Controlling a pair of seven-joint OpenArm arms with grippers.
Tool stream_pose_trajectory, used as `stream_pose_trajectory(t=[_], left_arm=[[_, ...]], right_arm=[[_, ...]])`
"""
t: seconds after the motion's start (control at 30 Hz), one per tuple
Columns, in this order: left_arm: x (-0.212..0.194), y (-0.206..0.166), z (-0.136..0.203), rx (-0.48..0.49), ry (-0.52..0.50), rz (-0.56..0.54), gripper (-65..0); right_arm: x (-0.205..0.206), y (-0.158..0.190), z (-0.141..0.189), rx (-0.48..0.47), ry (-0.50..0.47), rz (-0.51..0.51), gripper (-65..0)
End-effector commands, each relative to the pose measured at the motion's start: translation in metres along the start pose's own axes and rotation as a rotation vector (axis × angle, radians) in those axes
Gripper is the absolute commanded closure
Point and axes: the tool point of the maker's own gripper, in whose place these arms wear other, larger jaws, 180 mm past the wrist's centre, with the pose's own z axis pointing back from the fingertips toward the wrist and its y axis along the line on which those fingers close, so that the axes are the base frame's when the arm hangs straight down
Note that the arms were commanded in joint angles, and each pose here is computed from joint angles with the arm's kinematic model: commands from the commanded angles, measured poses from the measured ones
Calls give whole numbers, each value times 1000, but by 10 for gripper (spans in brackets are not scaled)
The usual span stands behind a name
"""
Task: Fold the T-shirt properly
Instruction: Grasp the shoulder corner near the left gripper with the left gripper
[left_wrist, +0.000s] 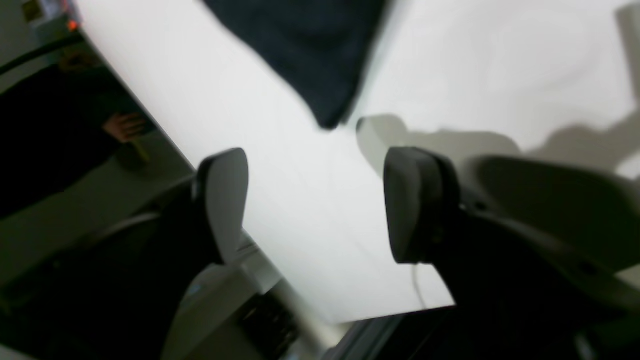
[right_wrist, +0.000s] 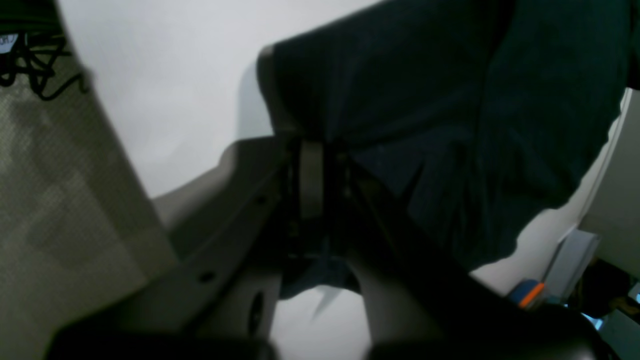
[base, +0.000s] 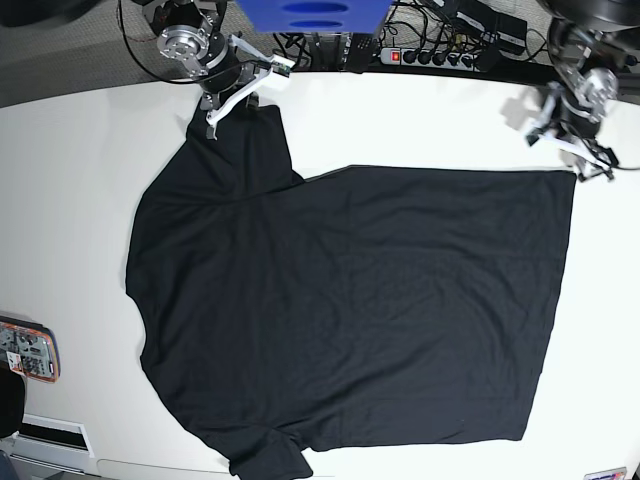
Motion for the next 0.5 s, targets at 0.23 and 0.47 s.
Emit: stream_pose_trajectory(t=[0.23, 0.47], left_arm=[[18, 8, -30, 12, -15, -72, -416], [26, 4, -47, -7, -16, -96, -416]], right_arm=[[7, -4, 3, -16, -25, 1, 0], [9, -4, 4, -15, -30, 2, 0]])
